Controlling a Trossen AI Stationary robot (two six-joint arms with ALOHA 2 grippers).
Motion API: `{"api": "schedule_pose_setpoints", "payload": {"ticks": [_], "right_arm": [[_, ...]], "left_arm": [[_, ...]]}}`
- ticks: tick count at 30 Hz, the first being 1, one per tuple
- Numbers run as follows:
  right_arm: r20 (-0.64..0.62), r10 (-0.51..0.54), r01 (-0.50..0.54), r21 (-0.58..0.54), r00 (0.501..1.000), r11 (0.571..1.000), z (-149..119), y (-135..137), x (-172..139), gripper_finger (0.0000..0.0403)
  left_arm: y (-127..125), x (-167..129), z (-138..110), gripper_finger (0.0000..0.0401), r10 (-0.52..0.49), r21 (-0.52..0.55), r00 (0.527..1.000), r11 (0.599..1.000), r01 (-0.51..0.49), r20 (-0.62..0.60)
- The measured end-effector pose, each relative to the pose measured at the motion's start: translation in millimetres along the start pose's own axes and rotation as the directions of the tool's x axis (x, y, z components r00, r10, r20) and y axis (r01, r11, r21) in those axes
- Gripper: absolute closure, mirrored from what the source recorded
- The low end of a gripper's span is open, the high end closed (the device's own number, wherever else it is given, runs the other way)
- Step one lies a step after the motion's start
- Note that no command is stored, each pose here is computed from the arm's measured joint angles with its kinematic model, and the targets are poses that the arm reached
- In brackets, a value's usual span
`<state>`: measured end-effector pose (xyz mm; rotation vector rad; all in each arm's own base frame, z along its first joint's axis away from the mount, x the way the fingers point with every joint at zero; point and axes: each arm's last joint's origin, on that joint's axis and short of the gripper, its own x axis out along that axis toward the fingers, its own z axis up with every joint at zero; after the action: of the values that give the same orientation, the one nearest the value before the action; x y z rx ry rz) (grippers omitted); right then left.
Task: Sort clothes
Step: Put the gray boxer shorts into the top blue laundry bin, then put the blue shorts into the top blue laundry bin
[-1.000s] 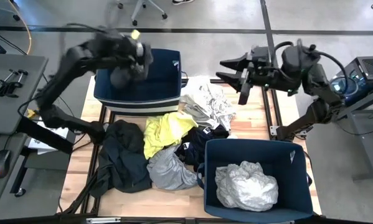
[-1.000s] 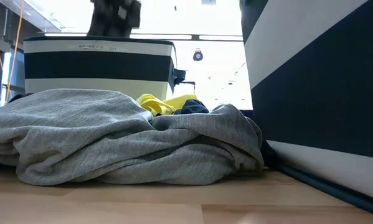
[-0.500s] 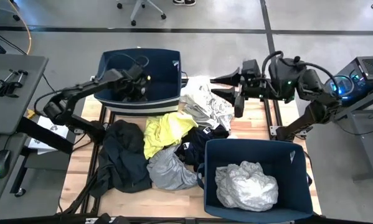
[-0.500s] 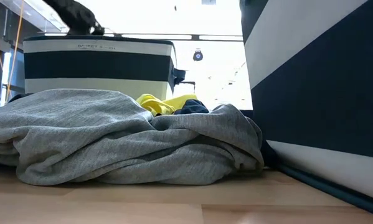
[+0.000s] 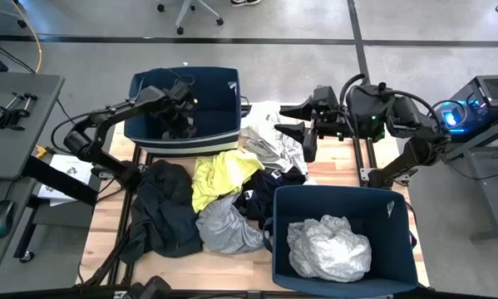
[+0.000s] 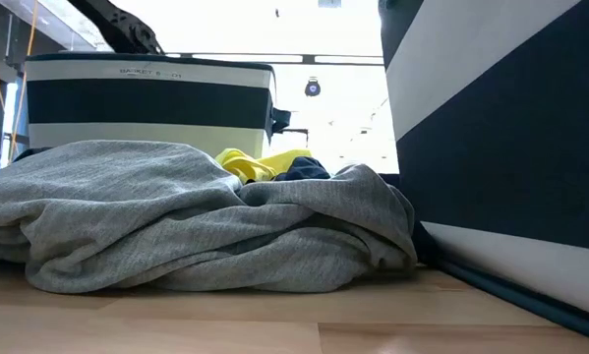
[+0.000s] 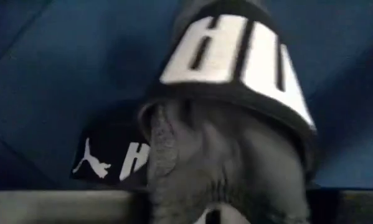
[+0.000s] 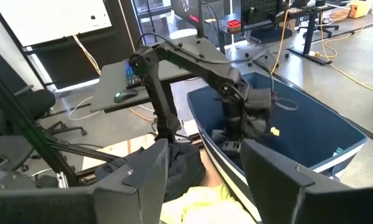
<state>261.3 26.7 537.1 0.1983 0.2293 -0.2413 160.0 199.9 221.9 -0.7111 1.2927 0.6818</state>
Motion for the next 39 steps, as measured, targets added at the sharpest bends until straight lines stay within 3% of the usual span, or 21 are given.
{"api": "schedule_pose_setpoints", "payload": {"ticks": [6, 13, 20, 25, 29, 33, 36, 39], "right_arm": [[-0.001, 0.0, 0.0, -0.004, 1.0, 1.0, 0, 0, 0, 0.0213], [-0.011, -0.003, 0.003, -0.024, 1.0, 1.0, -1, 0, 0, 0.0213], [-0.012, -0.013, 0.012, -0.075, 1.0, 0.997, -1, -1, 0, 0.0213], [0.0, -0.056, 0.055, -0.173, 0.998, 0.983, 0, -4, 1, 0.0213], [0.016, -0.085, 0.086, -0.238, 0.996, 0.967, 3, -12, 3, 0.0213], [0.034, -0.126, 0.13, -0.292, 0.991, 0.948, 7, -23, 6, 0.0213], [0.041, -0.147, 0.153, -0.309, 0.988, 0.939, 9, -32, 8, 0.0213], [0.041, -0.157, 0.162, -0.306, 0.987, 0.938, 11, -39, 9, 0.0213]], "left_arm": [[2, -61, 20, 0.0184, -0.003, -0.012, 0.996, 1.0, 0.004, 0.095], [-21, -146, 25, 0.0174, -0.026, 0.047, 0.961, 0.999, 0.014, 0.276], [-64, -206, -20, 0.0189, -0.159, 0.256, 0.867, 0.966, 0.038, 0.472], [-91, -235, -75, 0.0201, -0.331, 0.478, 0.795, 0.876, 0.06, 0.508], [-111, -244, -113, 0.0215, -0.48, 0.58, 0.772, 0.794, 0.181, 0.416], [-144, -234, -141, 0.0232, -0.53, 0.645, 0.823, 0.705, 0.296, 0.202], [-171, -210, -159, 0.0241, -0.449, 0.671, 0.893, 0.672, 0.313, 0.034], [-191, -177, -177, 0.0244, -0.322, 0.646, 0.944, 0.705, 0.293, -0.076]]}}
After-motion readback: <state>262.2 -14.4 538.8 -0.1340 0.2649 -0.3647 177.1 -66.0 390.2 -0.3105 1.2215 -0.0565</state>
